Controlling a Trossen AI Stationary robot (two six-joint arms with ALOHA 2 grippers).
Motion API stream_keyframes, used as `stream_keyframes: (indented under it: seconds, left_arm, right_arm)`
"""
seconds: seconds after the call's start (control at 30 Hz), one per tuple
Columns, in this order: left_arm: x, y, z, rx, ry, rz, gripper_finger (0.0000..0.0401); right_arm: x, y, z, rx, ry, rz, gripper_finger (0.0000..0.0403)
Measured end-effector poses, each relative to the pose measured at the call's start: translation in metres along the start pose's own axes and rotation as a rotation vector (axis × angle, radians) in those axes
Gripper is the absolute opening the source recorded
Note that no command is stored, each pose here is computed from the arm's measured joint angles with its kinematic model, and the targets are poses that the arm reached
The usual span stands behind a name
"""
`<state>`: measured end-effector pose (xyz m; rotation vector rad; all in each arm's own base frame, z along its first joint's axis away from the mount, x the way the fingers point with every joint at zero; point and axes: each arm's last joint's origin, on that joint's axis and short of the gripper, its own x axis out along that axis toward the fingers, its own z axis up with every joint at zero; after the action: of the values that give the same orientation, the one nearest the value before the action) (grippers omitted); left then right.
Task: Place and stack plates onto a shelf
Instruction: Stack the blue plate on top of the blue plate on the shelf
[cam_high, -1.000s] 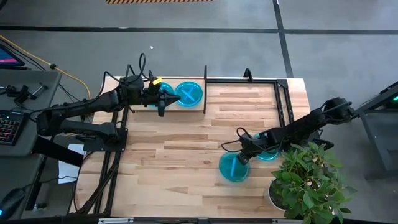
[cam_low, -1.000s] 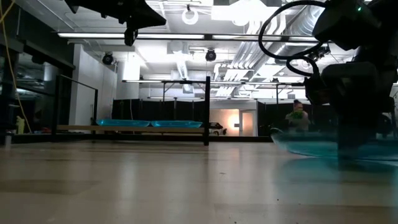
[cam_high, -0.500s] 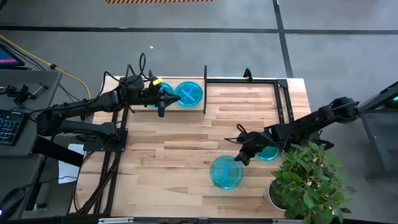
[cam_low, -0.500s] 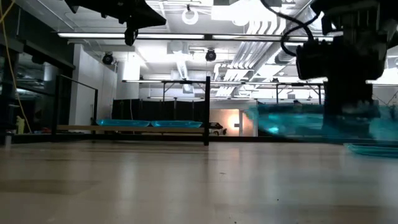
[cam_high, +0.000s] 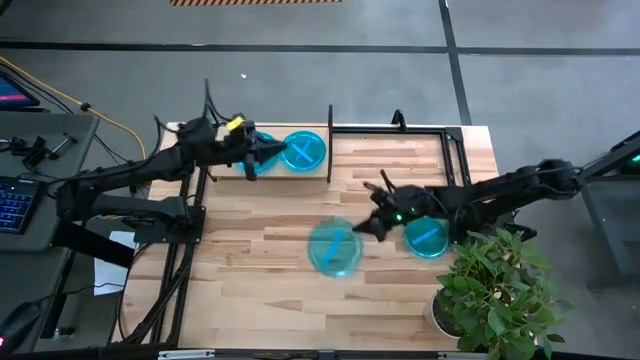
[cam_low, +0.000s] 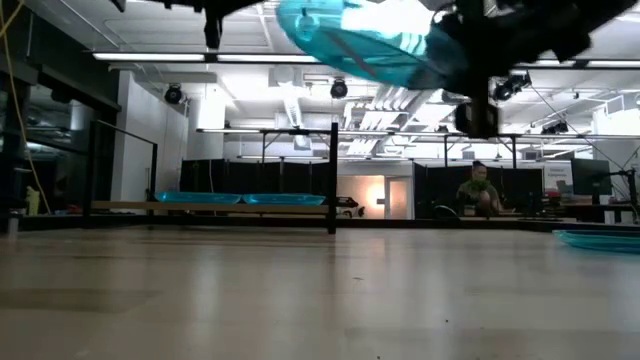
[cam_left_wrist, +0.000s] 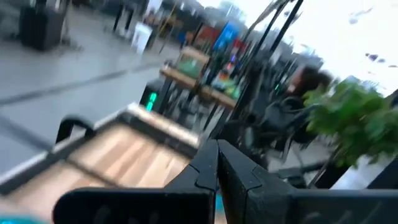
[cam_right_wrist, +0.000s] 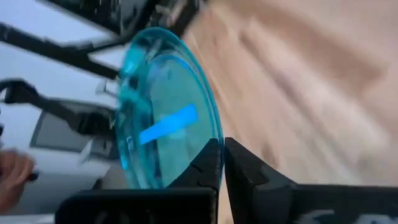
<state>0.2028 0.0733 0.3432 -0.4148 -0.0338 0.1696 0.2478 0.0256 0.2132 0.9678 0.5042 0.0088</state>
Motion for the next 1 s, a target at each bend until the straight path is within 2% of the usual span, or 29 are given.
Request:
stream_keyframes:
  seconds: [0.2,0.37,0.47,0.63,0.8,0.9,1.0]
  left_arm:
    - [-0.018,-0.013,0.020,0.042,-0.166,-0.072,0.0000]
    - [-0.035,-0.021,0.030,0.059,-0.238,-0.103,0.0000]
    - [-0.044,-0.025,0.034,0.071,-0.267,-0.113,0.0000]
    - [-0.051,-0.027,0.037,0.088,-0.289,-0.121,0.0000]
    - [-0.051,-0.026,0.034,0.081,-0.262,-0.109,0.0000]
    - [-0.050,-0.026,0.033,0.079,-0.250,-0.104,0.0000]
    - [-0.050,-0.026,0.033,0.079,-0.253,-0.102,0.0000]
  right_arm:
    - [0.008,0.013,0.052,-0.049,-0.210,-0.132,0.0000]
    - [0.016,0.025,0.092,-0.062,-0.297,-0.192,0.0000]
    - [0.002,0.037,0.116,-0.113,-0.322,-0.250,0.0000]
    - [-0.046,0.043,0.151,-0.153,-0.377,-0.494,0.0000]
    - [-0.098,0.034,0.161,-0.105,-0.488,-0.687,0.0000]
    - [-0.121,0.024,0.152,-0.040,-0.517,-0.772,0.0000]
    - [-0.128,0.008,0.139,0.038,-0.519,-0.817,0.0000]
